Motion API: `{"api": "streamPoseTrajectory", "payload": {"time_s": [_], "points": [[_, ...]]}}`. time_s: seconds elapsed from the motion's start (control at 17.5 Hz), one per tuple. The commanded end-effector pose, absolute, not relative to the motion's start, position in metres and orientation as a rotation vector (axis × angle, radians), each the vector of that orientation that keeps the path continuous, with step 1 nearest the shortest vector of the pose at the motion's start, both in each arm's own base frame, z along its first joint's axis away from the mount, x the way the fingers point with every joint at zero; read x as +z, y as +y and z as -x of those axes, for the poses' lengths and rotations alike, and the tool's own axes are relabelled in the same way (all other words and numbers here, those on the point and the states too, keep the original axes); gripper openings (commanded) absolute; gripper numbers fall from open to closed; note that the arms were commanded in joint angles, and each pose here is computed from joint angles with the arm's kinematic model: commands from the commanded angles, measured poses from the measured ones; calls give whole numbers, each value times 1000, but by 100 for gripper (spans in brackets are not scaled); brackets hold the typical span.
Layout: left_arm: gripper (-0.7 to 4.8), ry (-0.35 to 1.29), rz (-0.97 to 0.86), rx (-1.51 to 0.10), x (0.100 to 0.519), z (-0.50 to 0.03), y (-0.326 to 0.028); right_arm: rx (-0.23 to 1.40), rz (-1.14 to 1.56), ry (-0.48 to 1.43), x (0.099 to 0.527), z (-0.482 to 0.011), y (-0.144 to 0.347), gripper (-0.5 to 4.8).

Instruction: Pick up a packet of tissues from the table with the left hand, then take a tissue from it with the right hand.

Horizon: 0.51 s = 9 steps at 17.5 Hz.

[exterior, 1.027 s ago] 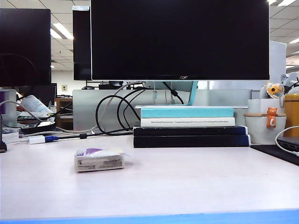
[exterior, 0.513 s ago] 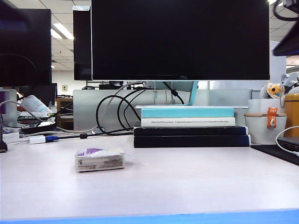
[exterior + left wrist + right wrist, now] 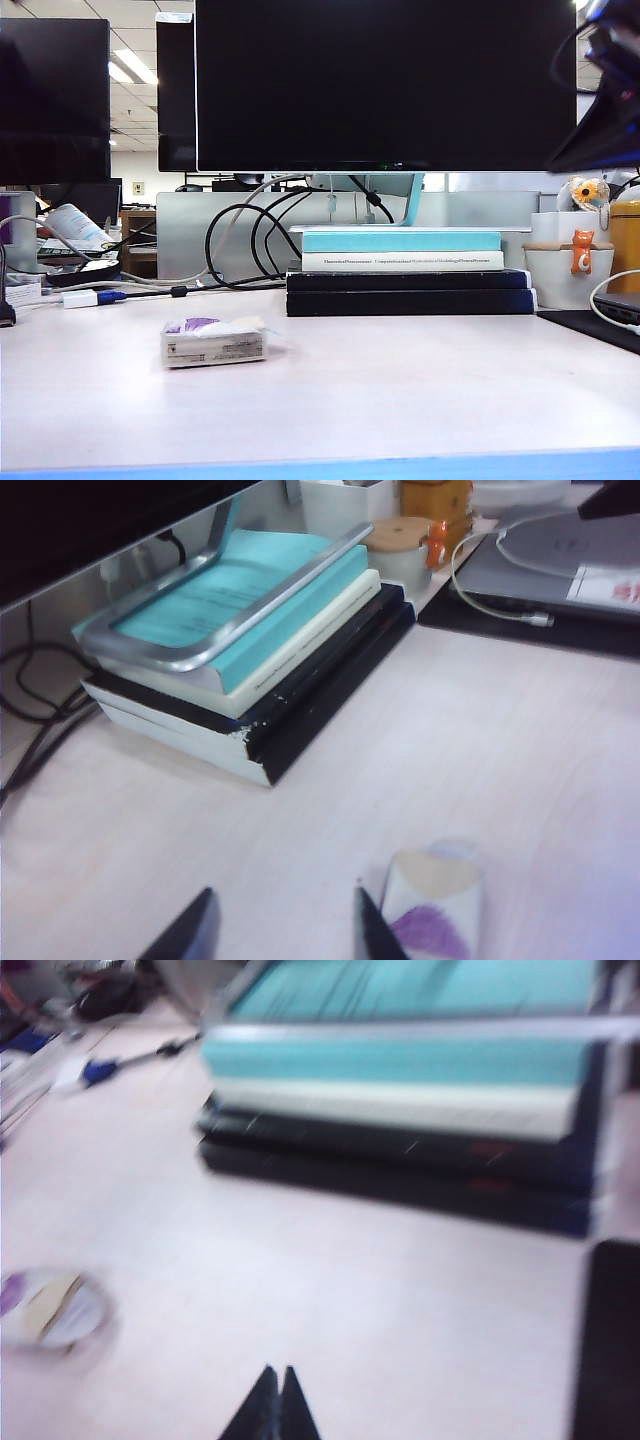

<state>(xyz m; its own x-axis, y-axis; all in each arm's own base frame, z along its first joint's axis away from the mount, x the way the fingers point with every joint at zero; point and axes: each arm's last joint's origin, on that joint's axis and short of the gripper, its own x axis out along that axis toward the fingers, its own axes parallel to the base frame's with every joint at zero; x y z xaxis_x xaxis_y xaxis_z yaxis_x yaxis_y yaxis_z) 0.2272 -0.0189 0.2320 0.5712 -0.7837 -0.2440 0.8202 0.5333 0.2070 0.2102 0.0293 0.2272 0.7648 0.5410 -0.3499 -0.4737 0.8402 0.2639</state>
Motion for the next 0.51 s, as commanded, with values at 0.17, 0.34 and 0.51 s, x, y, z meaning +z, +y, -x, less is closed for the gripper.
{"api": "streamPoseTrajectory", "payload": {"time_s": [0.17, 0.34, 0.51], "points": [[371, 152, -333, -1087, 203, -241, -22, 593, -174, 457, 222, -214, 31, -6], [456, 194, -336, -1124, 188, -247, -32, 593, -178, 469, 218, -218, 31, -6], [479, 230, -317, -1163, 177, -250, -40, 590, -186, 502, 213, -219, 31, -6]]}}
